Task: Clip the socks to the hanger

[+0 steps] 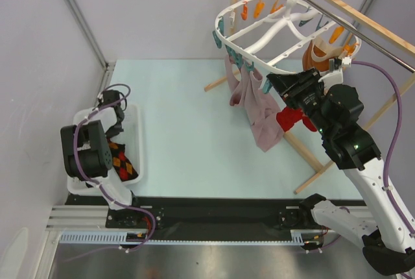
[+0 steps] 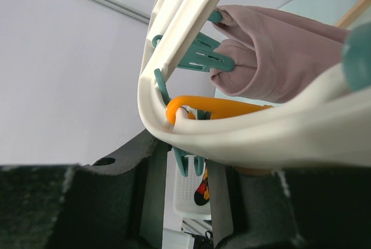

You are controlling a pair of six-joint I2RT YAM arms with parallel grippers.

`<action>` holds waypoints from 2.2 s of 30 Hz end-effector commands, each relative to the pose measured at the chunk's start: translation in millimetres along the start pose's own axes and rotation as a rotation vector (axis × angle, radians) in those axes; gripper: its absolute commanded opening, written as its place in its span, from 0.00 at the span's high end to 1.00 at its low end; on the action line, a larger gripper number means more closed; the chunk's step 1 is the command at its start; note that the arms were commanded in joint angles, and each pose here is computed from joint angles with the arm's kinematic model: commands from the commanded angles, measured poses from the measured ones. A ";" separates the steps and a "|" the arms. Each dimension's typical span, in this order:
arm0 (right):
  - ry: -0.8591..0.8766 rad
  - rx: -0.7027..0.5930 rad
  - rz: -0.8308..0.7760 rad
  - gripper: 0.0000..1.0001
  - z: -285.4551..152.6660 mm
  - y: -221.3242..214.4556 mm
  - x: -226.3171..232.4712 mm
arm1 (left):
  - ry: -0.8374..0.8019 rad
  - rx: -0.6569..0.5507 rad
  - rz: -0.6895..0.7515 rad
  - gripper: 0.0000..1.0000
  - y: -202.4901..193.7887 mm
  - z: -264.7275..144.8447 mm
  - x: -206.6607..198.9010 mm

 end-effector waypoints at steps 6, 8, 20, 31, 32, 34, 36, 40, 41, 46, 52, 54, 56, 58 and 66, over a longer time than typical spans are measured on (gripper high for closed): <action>0.040 -0.030 -0.005 1.00 -4.0 5.7 9.4 | -0.168 -0.282 -0.150 1.00 17.5 -80.4 22.3; 0.038 -0.023 -0.011 1.00 -3.9 5.4 9.0 | -0.221 -0.377 -0.192 1.00 13.7 -110.2 31.8; 0.020 -0.015 -0.033 1.00 -4.3 4.6 5.3 | -0.842 -1.102 -0.171 1.00 -14.0 -319.1 29.9; 0.008 -0.040 -0.019 1.00 -3.3 6.6 5.8 | -1.045 -1.300 -0.031 1.00 -42.0 -411.1 -31.1; 0.007 -0.043 -0.021 1.00 -4.0 7.0 6.0 | -1.038 -1.295 -0.034 1.00 -42.3 -415.7 -34.7; 0.001 -0.049 -0.023 1.00 -3.3 7.4 5.0 | -0.989 -1.282 -0.058 1.00 -49.6 -430.0 -40.7; -0.003 -0.052 -0.024 1.00 -2.1 7.4 4.4 | -0.994 -1.266 -0.035 1.00 -59.1 -448.5 -56.1; -0.006 -0.052 -0.026 1.00 0.1 7.1 4.2 | -0.844 -1.223 -0.042 1.00 -70.1 -472.9 -76.8; -0.007 -0.052 -0.026 1.00 0.7 7.2 4.1 | -0.840 -1.195 -0.026 1.00 -76.5 -479.7 -85.9; -0.010 -0.054 -0.028 1.00 1.2 7.1 3.5 | -0.852 -1.182 -0.022 1.00 -80.5 -486.9 -106.8; -0.020 -0.058 -0.038 1.00 2.0 7.6 2.9 | -0.844 -1.165 -0.025 1.00 -75.7 -500.2 -118.9; -0.023 -0.059 -0.037 1.00 2.5 7.5 2.4 | -0.843 -1.169 -0.023 1.00 -74.0 -504.0 -120.3; -0.023 -0.055 -0.034 1.00 3.4 6.5 2.4 | -0.841 -1.176 -0.018 1.00 -72.3 -508.5 -121.9; -0.031 -0.058 -0.033 1.00 4.5 6.4 1.4 | -0.831 -1.177 -0.003 1.00 -72.0 -509.8 -125.4; -0.029 -0.060 -0.032 1.00 4.2 6.1 3.0 | -0.824 -1.177 0.068 1.00 -72.2 -515.8 -140.9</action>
Point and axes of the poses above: each gripper's point midway between its finger pads, its own z axis out along the fingers, its own x axis along the line the jaws close on, y = z × x, the point moved 10 cm from there along -z, back along the fingers, and after that the axes turned 15 degrees about z, right-handed, at the moved point
